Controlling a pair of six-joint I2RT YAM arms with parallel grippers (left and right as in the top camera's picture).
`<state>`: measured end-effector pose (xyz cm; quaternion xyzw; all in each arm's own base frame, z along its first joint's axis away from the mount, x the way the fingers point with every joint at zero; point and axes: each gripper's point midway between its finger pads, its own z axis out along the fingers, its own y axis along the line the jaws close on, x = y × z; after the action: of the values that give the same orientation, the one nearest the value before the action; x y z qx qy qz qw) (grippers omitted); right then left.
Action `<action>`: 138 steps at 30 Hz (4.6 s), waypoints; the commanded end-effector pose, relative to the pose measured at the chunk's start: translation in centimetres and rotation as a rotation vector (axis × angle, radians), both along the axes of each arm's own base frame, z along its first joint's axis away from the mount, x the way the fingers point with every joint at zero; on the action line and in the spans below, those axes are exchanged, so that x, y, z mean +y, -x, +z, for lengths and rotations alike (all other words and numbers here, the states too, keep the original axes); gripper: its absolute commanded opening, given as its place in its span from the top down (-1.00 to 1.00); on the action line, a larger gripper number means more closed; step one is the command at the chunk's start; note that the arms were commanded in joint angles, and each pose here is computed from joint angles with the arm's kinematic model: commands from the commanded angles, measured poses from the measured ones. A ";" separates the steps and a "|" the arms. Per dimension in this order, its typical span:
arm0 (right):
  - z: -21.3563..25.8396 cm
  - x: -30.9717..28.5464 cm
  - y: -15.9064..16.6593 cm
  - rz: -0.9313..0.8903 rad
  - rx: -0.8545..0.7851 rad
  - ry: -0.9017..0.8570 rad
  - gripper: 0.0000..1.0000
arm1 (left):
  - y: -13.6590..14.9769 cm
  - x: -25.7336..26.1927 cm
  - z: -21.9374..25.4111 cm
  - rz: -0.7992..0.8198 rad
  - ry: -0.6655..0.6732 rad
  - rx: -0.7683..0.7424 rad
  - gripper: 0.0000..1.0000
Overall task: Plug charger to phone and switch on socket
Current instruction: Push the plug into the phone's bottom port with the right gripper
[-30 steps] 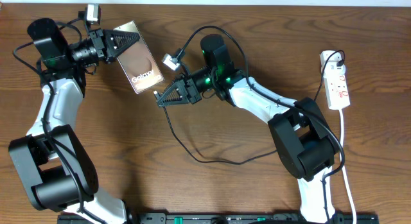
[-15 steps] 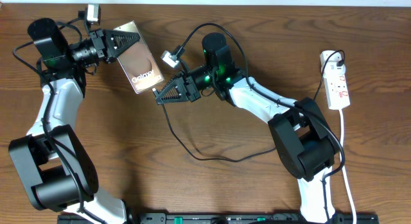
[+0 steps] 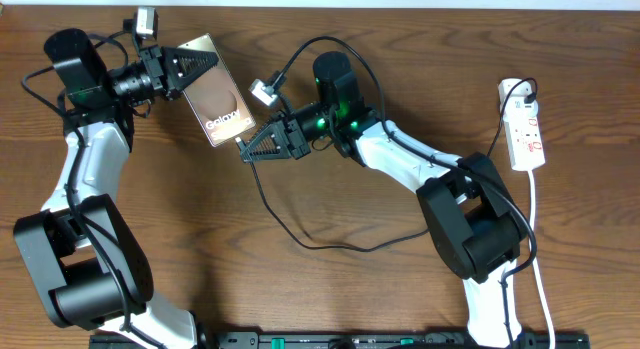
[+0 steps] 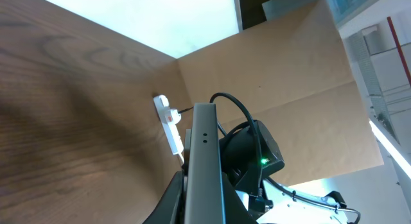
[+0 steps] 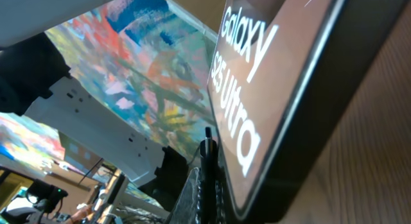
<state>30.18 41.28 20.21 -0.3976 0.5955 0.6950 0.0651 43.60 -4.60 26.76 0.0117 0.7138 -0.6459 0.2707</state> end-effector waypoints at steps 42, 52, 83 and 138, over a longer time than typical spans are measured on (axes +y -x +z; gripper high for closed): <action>-0.7 0.6 -0.4 -0.033 -0.003 0.015 0.98 | -0.2 0.0 0.2 0.006 0.009 0.022 0.85; -0.7 0.5 -0.5 -0.033 -0.002 0.014 0.98 | -0.2 0.0 0.2 0.006 0.008 0.022 0.85; -0.6 0.0 -1.0 -0.043 -0.001 0.013 0.98 | 0.3 -0.1 0.3 -0.020 -0.001 -0.017 0.85; -0.9 0.4 -1.8 -0.101 0.058 0.057 0.98 | 0.4 -0.2 0.4 -0.033 -0.019 -0.070 0.85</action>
<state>30.97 41.59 19.78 -0.3714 0.6186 0.6892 0.0667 43.95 -4.45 26.66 0.0113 0.7155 -0.6383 0.2837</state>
